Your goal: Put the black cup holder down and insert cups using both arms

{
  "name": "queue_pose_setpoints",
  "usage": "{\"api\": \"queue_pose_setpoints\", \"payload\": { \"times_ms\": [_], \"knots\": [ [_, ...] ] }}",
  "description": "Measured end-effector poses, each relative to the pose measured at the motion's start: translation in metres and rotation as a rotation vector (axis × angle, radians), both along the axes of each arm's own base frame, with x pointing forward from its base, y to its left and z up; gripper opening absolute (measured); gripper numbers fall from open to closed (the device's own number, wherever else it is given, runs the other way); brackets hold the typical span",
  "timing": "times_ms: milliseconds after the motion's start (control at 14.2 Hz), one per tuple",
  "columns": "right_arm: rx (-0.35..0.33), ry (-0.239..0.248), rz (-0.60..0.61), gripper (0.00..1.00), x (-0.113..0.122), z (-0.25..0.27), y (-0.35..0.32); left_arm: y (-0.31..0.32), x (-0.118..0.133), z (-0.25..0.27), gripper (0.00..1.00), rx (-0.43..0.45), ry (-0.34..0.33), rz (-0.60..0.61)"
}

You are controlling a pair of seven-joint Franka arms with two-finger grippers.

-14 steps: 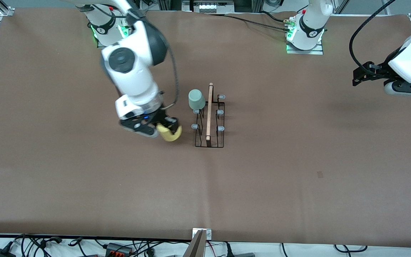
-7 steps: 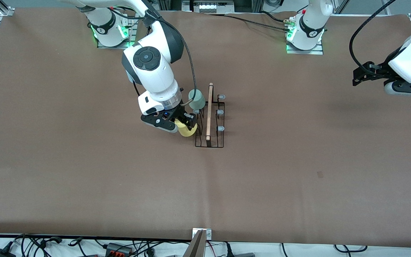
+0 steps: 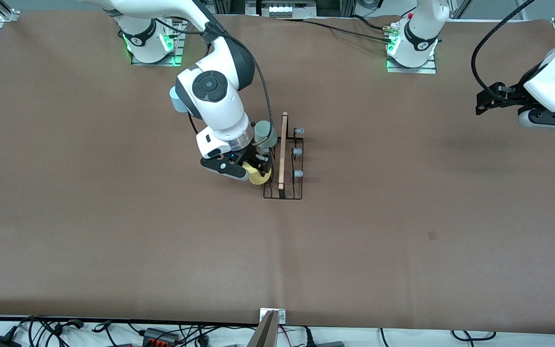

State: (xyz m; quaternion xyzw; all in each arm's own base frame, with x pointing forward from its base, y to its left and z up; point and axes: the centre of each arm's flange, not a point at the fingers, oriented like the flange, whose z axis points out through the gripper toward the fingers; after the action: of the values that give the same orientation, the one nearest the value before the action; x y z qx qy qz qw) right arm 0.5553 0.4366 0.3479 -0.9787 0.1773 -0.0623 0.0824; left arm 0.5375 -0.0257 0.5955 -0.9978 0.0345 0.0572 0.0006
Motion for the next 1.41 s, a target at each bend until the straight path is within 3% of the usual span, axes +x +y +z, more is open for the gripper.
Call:
{"api": "queue_pose_setpoints", "payload": {
  "times_ms": [423, 635, 846, 1199, 1411],
  "knots": [
    [0.003, 0.001, 0.002, 0.71, 0.0, -0.014, 0.003, 0.0, 0.0, 0.0, 1.0, 0.0, 0.001, -0.001],
    [0.014, -0.017, -0.011, 0.98, 0.009, -0.003, -0.001, 0.0, 0.0, 0.0, 1.0, 0.0, 0.001, -0.001],
    [0.013, -0.033, -0.03, 1.0, 0.024, 0.024, -0.024, 0.0, 0.0, 0.0, 1.0, 0.0, 0.001, 0.001],
    [-0.07, 0.013, 0.104, 1.0, 0.061, 0.105, -0.151, 0.002, 0.0, 0.0, 1.0, 0.0, 0.005, 0.003],
    [-0.116, 0.049, 0.146, 1.0, 0.069, 0.156, -0.255, 0.001, -0.001, 0.0, 1.0, 0.0, 0.006, 0.002]
  ]
}}
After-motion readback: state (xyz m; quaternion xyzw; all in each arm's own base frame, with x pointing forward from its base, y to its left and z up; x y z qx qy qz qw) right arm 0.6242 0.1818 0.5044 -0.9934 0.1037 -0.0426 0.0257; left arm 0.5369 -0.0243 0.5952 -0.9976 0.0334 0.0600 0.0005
